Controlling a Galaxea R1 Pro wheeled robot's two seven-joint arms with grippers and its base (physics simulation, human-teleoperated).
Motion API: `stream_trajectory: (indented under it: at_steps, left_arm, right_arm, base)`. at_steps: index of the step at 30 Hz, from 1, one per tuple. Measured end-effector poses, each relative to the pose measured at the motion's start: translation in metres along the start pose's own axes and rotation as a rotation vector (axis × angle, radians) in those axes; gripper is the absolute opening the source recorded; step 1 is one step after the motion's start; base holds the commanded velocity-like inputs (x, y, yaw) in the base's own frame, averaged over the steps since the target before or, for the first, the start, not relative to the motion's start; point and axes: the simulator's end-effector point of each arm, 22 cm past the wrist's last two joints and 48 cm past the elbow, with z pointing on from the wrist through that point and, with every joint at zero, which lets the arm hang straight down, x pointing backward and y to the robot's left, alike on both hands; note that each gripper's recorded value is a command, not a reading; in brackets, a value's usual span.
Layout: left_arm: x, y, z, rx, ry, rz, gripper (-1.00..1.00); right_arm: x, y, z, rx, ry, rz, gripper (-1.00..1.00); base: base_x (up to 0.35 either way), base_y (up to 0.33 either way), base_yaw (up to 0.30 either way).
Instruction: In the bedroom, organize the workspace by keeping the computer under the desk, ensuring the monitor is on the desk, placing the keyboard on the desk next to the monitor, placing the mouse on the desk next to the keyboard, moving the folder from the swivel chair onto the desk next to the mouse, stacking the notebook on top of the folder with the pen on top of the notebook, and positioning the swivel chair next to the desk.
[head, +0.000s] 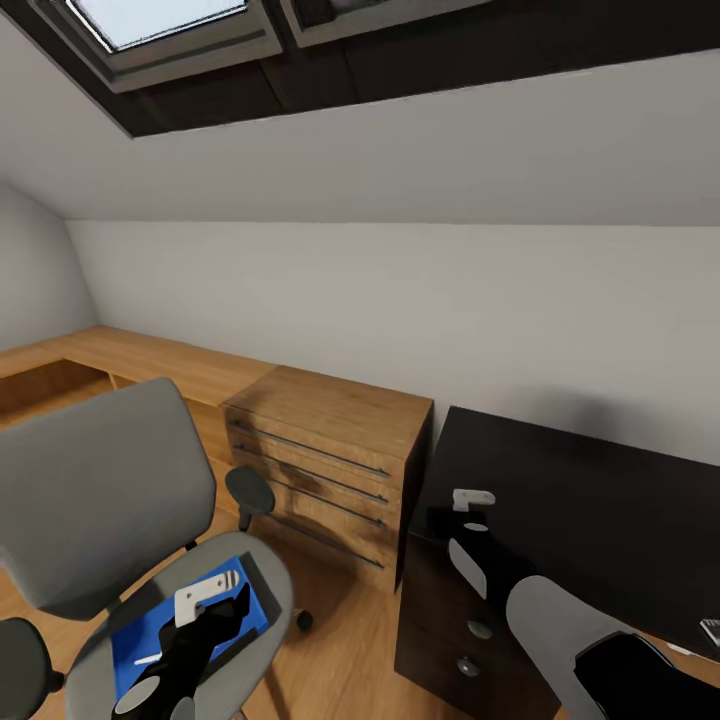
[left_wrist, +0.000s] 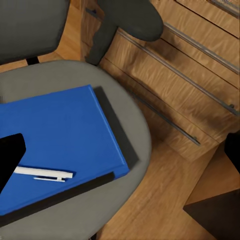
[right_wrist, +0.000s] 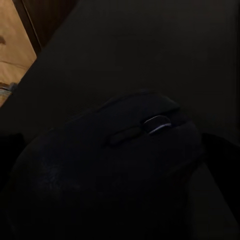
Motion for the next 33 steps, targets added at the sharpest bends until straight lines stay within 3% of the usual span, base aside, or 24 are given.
stream_trajectory:
  at_steps: [5,8,11,20,21,22,24,27,28,29,33]
  left_arm:
    - [-0.007,-0.001,-0.004,-0.001,0.000,0.001,1.00]
    - [-0.010,-0.002,-0.006,-0.001,0.002,0.002,1.00]
    - [-0.013,-0.003,-0.009,-0.002,0.005,0.003,1.00]
    - [-0.019,-0.004,-0.016,-0.004,0.017,0.004,1.00]
    - [-0.010,-0.005,-0.014,-0.004,0.042,0.007,1.00]
    - [-0.004,-0.005,-0.014,-0.005,0.057,0.009,1.00]
    - [0.010,-0.004,-0.013,-0.010,0.091,0.015,1.00]
    - [0.052,-0.018,-0.013,0.015,0.185,0.056,1.00]
    - [0.086,-0.019,-0.013,0.018,0.255,0.081,1.00]
    - [0.097,-0.017,-0.014,0.013,0.282,0.089,1.00]
    - [0.115,-0.011,-0.018,0.002,0.327,0.102,1.00]
  right_arm:
    - [-0.032,-0.013,-0.004,0.007,-0.049,0.020,-1.00]
    - [-0.055,-0.025,-0.009,-0.005,-0.050,0.105,-1.00]
    - [-0.061,-0.031,-0.019,-0.031,-0.051,0.146,-1.00]
    - [-0.078,-0.030,-0.045,-0.076,-0.069,0.158,-1.00]
    - [-0.086,-0.040,-0.046,-0.068,-0.076,0.219,-1.00]
    - [-0.089,-0.042,-0.047,-0.066,-0.076,0.231,-1.00]
    - [-0.092,-0.044,-0.049,-0.064,-0.077,0.239,-1.00]
    - [-0.095,-0.049,-0.051,-0.049,-0.074,0.247,-1.00]
    - [-0.094,-0.055,-0.052,-0.021,-0.066,0.246,-1.00]
    - [-0.095,-0.056,-0.053,-0.017,-0.066,0.247,-1.00]
    - [-0.100,-0.059,-0.057,-0.008,-0.066,0.248,-1.00]
  base:
    - [-0.118,0.000,0.000]
    - [-0.312,0.000,0.000]
    - [-0.334,0.000,0.000]
    - [-0.213,0.000,0.000]
    - [-0.008,0.000,0.000]
    - [-0.007,0.000,0.000]
    - [-0.003,0.000,0.000]
    - [-0.001,0.000,-0.108]
    - [0.000,0.000,-0.267]
    - [0.000,0.000,-0.271]
    - [0.000,0.000,-0.275]
